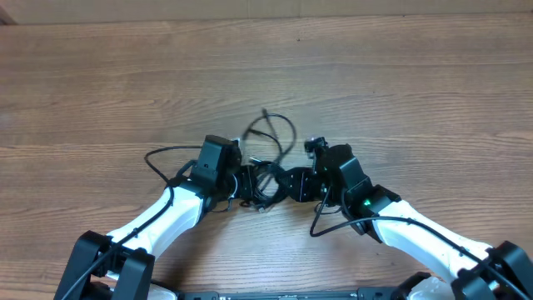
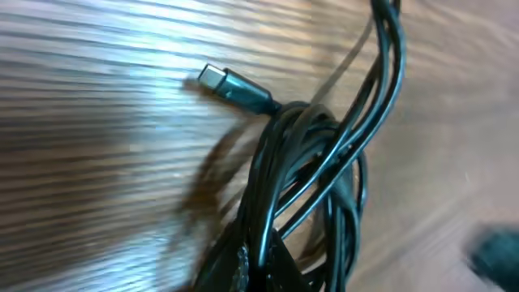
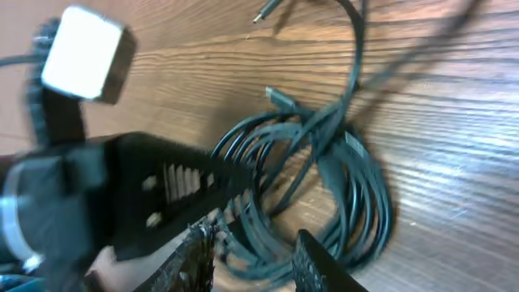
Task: Untangle cables
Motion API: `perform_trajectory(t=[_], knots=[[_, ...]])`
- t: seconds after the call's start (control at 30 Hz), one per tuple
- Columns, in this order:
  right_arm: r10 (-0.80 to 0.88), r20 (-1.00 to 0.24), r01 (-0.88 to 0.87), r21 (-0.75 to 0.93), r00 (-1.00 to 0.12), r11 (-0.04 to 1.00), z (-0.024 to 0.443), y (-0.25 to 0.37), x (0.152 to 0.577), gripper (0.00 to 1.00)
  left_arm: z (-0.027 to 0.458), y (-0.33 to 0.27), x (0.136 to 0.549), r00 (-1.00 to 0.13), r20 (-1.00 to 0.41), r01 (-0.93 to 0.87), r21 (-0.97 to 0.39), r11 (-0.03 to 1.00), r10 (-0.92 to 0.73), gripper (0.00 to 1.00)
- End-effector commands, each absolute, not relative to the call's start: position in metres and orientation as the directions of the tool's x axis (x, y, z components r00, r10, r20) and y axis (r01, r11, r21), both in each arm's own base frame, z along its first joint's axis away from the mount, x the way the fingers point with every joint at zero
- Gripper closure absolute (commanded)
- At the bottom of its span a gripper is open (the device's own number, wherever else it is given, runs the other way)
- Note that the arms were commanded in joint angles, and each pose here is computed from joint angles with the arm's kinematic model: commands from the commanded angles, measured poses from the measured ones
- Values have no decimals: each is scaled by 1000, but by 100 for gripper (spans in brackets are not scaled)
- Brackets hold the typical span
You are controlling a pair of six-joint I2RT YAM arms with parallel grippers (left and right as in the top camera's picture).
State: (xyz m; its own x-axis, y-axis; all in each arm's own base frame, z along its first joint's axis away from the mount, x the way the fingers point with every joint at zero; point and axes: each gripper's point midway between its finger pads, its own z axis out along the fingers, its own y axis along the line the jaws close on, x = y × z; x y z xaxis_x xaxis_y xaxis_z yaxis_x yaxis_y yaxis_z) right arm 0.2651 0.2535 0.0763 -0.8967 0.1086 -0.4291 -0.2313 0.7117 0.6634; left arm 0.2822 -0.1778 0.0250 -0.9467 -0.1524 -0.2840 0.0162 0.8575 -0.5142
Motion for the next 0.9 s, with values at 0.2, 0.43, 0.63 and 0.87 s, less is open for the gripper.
perform_trajectory(t=[0.2,0.43,0.63,0.87], knots=[[136,-381,-119,576,-915,809,31,249,273,75,41,-203,273,-946,-323,219,-593,774,20,96],[163,-361,-63,540,-918,839,23,239,273,66,59,-222,270,-951,-309,232,-695,681,9,96],[189,-336,-20,532,-923,847,19,235,271,74,89,-241,280,-957,-280,195,-809,555,-73,96],[229,-314,22,545,-921,838,19,234,272,94,104,-250,276,-961,-271,215,-853,476,-51,96]])
